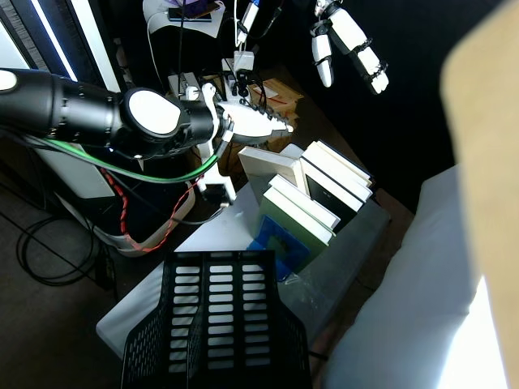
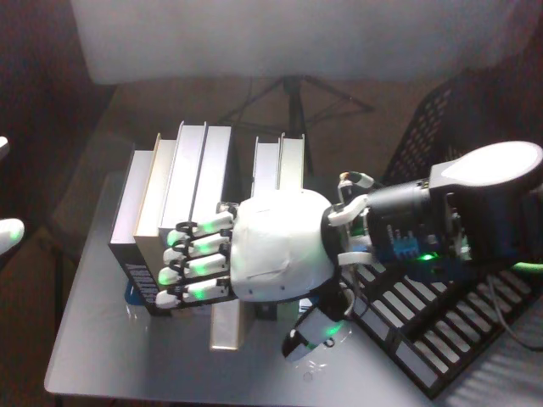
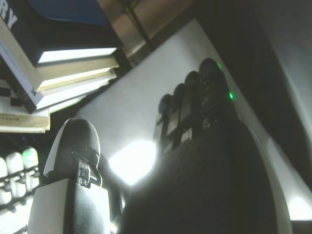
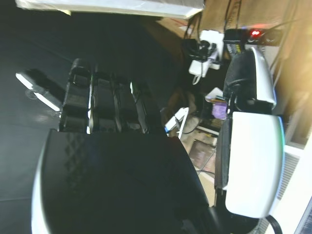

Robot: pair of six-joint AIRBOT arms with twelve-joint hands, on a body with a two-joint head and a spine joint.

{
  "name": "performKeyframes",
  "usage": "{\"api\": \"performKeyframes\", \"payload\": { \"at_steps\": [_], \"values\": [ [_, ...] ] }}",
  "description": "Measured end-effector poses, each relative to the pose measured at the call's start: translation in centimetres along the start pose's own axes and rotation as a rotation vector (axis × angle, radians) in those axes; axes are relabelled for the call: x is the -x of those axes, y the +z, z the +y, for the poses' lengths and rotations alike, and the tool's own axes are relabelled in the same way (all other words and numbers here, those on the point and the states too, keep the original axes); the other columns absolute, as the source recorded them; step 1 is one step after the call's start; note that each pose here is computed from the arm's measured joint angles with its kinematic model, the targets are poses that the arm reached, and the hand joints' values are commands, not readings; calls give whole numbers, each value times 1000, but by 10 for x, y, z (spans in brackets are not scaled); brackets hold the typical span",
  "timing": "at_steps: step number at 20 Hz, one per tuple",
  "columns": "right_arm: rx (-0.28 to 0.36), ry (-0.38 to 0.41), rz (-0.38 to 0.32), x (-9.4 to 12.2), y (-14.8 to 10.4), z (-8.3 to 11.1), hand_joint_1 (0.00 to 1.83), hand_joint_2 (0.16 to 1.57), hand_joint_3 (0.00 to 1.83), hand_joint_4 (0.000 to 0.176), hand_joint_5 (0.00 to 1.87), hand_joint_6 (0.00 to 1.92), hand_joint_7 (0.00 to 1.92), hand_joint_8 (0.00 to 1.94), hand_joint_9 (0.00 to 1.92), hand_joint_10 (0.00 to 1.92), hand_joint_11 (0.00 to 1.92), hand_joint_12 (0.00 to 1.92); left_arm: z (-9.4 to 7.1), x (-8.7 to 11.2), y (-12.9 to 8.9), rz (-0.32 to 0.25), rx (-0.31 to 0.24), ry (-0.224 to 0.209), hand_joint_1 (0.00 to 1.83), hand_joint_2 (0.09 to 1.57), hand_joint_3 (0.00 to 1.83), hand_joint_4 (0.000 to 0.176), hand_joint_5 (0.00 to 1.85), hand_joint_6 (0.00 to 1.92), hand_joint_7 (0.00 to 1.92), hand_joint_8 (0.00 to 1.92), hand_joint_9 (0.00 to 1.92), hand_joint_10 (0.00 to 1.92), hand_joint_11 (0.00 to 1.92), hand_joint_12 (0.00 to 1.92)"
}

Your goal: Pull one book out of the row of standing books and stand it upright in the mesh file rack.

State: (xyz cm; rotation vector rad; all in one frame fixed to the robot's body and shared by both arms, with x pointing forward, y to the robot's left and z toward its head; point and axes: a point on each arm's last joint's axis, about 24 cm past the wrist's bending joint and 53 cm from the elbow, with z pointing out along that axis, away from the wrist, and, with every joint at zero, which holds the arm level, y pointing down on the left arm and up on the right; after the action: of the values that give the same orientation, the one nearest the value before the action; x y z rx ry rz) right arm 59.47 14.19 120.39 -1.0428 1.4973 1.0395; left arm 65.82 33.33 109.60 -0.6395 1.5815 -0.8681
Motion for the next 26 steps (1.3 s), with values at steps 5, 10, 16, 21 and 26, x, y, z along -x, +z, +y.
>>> {"api": "performKeyframes", "payload": {
  "at_steps": [5,10,16,21,26],
  "values": [
    [-5,-22,7,-2,12,1,808,998,0,26,0,0,0,0,0,0,14,6,5,4,-4,-9,10,1,509,1294,1,0,90,11,11,3,0,0,0,0],
    [12,-44,18,-10,25,11,830,1018,11,24,95,4,53,8,76,9,0,67,11,13,-9,-32,28,-7,445,1319,7,0,41,0,0,0,0,0,0,0],
    [-15,-79,29,-16,32,5,855,1100,24,62,113,19,39,5,8,1,0,0,10,18,-14,-48,20,-7,594,1313,1,0,67,10,18,6,0,0,0,0],
    [-29,-73,60,-36,38,3,1148,1092,15,22,394,25,295,5,224,46,0,10,11,20,-15,-57,24,-12,578,1307,0,0,76,8,34,6,4,2,23,14],
    [-77,-90,84,-47,43,-11,1057,1141,0,9,574,61,528,42,430,108,0,777,10,20,-15,-55,22,-12,619,1293,0,0,75,2,17,1,0,0,0,427]
  ]
}}
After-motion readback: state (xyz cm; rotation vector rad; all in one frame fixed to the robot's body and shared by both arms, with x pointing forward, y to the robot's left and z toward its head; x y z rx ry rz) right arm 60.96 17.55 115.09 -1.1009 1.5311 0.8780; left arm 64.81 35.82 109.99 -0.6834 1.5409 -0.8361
